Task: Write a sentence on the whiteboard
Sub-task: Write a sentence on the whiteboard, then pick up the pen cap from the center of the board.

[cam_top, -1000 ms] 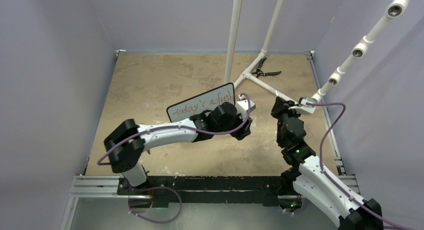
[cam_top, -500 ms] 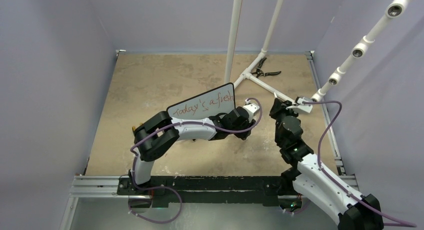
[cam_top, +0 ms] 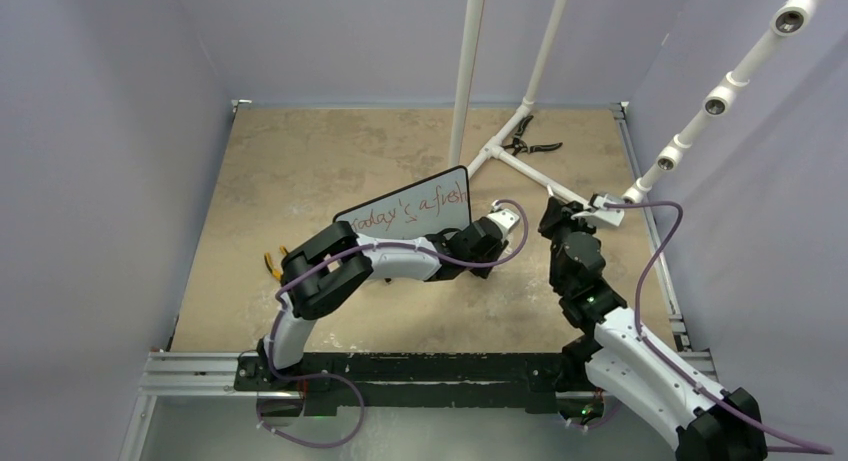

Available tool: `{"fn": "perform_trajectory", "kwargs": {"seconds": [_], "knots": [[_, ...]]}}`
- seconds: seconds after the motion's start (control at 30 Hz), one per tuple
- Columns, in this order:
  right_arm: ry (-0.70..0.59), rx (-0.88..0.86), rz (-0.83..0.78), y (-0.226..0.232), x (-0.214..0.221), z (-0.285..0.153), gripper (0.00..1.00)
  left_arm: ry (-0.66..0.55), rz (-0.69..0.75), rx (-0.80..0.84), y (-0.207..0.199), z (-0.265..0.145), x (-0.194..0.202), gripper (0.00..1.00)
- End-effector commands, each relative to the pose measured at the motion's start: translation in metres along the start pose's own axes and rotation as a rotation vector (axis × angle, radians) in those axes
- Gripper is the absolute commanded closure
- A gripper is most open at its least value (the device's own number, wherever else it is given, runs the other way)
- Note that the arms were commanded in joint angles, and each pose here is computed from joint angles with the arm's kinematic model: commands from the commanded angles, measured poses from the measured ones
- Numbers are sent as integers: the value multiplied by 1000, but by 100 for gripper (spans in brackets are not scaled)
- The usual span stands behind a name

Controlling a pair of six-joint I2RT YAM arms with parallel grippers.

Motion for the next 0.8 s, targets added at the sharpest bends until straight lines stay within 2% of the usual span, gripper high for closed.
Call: {"fn": "perform_trajectory", "kwargs": {"seconds": [0.0, 0.07, 0.23, 0.43, 0.63, 0.77], "knots": [[-13, -2, 16, 4, -7, 3, 100, -22, 28, -30, 2, 6, -7, 71], [-11, -1, 15, 4, -6, 4, 100, -12, 36, -41, 5, 8, -2, 75], [-13, -21, 16, 6, -9, 2, 100, 4, 38, -59, 10, 4, 6, 100], [-16, -102, 41, 18, -22, -3, 100, -63, -1, -15, 14, -41, -1, 100], [66, -326, -4, 48, -25, -18, 100, -141, 3, 102, 9, -112, -30, 100], [135, -515, 0, 70, -25, -39, 100, -127, -8, 160, 32, -152, -49, 100]]}}
Point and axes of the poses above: each gripper's point midway between its finger pads, its own z axis out along the fingers, its own y axis along the line the jaws close on, x = y × z, the point moved 3 cm from there along -z, back along the fingers, and after that the axes turned 14 degrees about -z, right-handed, at the moved point
